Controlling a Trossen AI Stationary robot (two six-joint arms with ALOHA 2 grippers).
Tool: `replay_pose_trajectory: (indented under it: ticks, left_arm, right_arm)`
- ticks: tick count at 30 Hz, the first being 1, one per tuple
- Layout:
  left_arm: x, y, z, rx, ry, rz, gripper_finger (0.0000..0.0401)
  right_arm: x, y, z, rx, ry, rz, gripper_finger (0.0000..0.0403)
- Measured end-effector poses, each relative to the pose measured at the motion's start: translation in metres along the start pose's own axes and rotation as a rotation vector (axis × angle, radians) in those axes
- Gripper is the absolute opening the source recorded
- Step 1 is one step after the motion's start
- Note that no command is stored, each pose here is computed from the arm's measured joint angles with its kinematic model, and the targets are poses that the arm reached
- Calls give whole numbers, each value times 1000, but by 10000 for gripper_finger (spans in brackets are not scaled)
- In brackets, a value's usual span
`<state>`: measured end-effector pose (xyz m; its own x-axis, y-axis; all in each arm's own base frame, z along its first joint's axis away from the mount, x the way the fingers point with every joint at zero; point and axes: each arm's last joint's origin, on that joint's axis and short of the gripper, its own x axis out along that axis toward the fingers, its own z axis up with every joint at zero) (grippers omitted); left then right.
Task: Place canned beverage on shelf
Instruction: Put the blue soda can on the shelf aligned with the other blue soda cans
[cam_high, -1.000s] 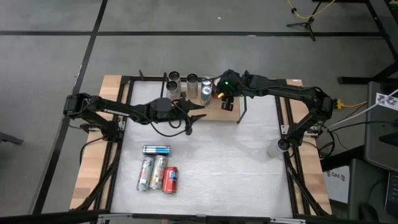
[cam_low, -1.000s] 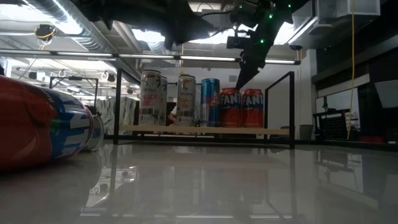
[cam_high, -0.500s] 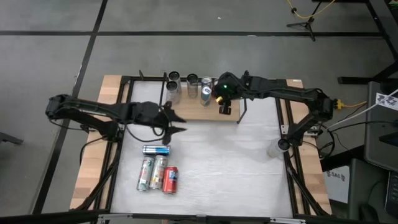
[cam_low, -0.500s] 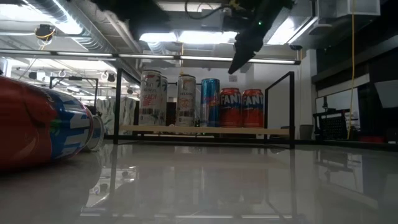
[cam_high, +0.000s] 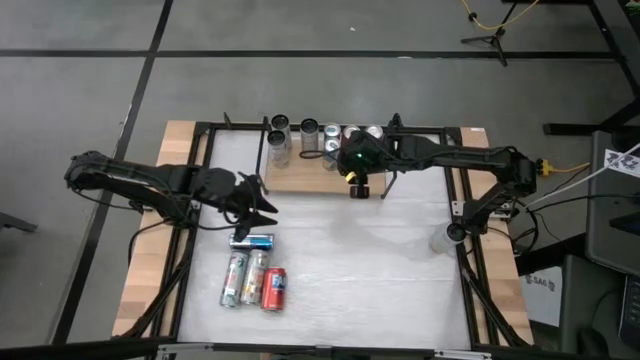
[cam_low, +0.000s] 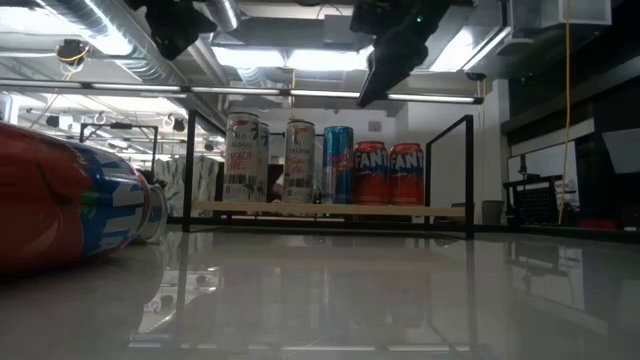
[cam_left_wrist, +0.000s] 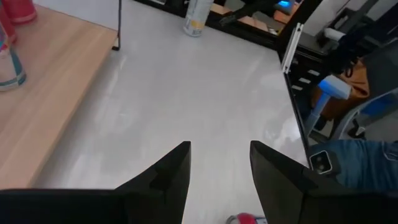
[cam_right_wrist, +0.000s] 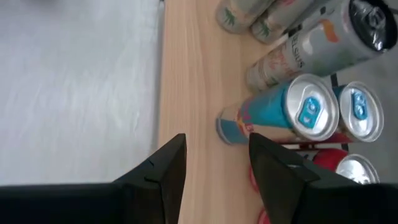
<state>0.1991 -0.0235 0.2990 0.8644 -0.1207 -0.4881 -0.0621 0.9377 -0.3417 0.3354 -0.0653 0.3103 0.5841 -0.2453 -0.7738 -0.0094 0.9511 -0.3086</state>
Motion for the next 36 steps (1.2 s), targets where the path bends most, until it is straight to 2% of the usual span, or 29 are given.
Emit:
replay_pose_trajectory:
  ticks: [15,20,24,27,31,36]
  left_arm:
    - [1,-1,-1,2,15,-27,164]
    - [1,-1,-1,2,6,-6,211]
    - [1,2,1,2,-41,109,263]
    - [1,5,-1,1,-46,181,296]
    - [0,9,-10,-54,49,218,325]
    - [-3,13,-24,-66,208,225,338]
  right_arm:
    - [0,-3,5,10,-53,-21,170]
    - [0,-3,5,10,-53,-21,170]
    - [0,-3,5,12,-53,-21,170]
    - [0,-1,5,11,-71,29,170]
    - [0,2,7,8,-111,141,170]
    - [-2,4,11,5,-177,229,170]
